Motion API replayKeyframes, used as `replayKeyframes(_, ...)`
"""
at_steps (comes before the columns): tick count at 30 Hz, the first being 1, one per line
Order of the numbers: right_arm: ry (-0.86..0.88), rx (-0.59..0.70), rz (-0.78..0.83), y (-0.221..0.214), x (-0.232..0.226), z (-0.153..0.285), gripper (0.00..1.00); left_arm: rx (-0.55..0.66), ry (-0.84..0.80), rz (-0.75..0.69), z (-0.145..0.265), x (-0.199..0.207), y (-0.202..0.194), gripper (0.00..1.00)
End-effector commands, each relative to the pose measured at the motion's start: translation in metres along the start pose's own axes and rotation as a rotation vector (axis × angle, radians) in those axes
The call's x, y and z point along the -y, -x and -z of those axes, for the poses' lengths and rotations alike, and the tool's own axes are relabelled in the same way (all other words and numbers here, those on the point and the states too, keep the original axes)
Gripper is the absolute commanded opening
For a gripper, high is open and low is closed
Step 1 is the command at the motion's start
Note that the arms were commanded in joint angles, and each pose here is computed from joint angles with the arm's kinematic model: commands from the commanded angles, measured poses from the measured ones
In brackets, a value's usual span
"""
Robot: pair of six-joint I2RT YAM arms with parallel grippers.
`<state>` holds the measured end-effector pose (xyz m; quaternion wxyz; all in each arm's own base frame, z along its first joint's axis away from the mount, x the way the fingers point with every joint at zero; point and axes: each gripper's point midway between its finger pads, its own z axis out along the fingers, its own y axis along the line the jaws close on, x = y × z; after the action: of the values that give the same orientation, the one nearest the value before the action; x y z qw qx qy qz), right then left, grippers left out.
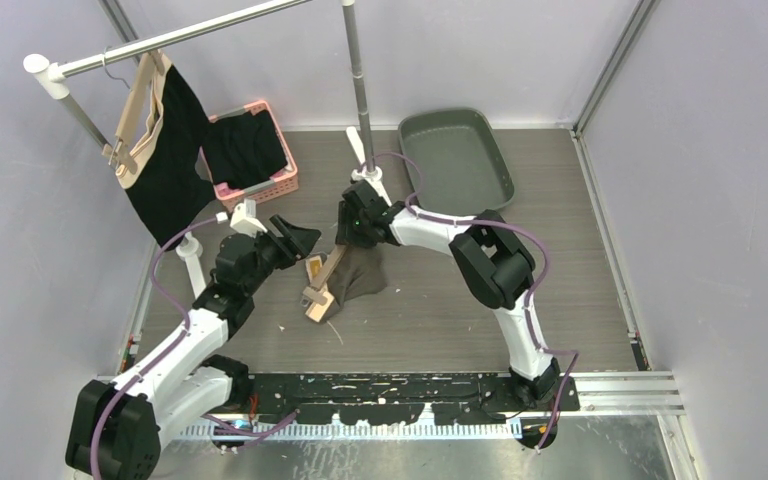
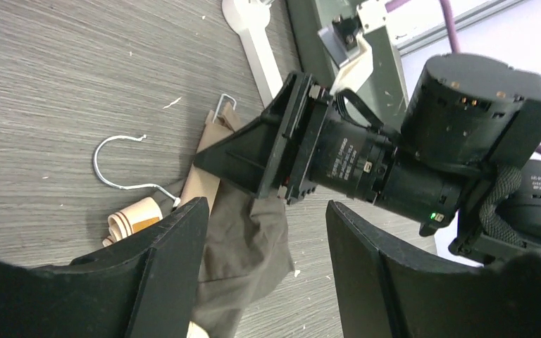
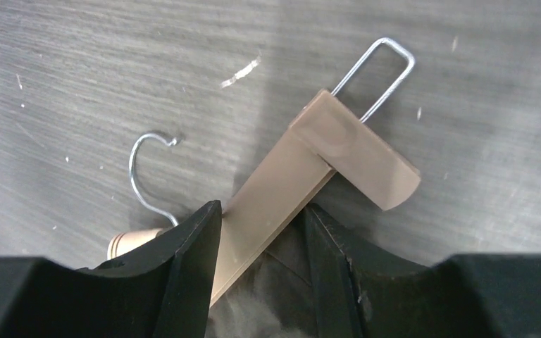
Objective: Clip the underwear to the hanger
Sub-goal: Move the hanger to the center of the board, then pick up the hanger at the center of the board.
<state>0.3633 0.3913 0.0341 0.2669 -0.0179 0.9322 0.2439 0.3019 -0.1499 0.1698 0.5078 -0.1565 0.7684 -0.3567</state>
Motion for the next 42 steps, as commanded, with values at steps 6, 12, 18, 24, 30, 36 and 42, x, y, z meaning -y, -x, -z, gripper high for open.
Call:
replayKeyframes(6, -0.069, 0.108, 0.225, 0.061, -0.016, 0.002, 0.56, 0.066, -0.007, -0.024, 0.001, 0.007, 0.018, 0.64)
replayKeyframes(12, -0.114, 0.033, 0.143, 0.051, -0.014, 0.01, 0.57, 0.088, 0.008, -0.025, 0.003, 0.007, 0.024, 0.66)
replayKeyframes(18, -0.115, 0.035, 0.078, 0.038, -0.016, 0.025, 0.62, 0.09, -0.004, -0.021, 0.002, 0.012, 0.032, 0.76)
replayKeyframes(24, -0.105, 0.057, 0.069, 0.031, -0.023, 0.03, 0.63, 0.09, -0.047, -0.006, 0.001, 0.021, 0.036, 0.92)
replayKeyframes(30, -0.124, 0.041, 0.056, 0.024, -0.04, 0.024, 0.62, 0.091, -0.065, 0.003, 0.003, 0.023, 0.037, 0.98)
replayKeyframes(36, -0.173, 0.003, -0.007, 0.011, -0.036, 0.017, 0.62, 0.089, -0.057, 0.013, 0.005, 0.02, 0.036, 0.98)
replayKeyframes(42, -0.256, 0.034, -0.011, 0.01, -0.024, 0.022, 0.62, 0.048, -0.075, 0.044, 0.003, 0.02, 0.03, 0.99)
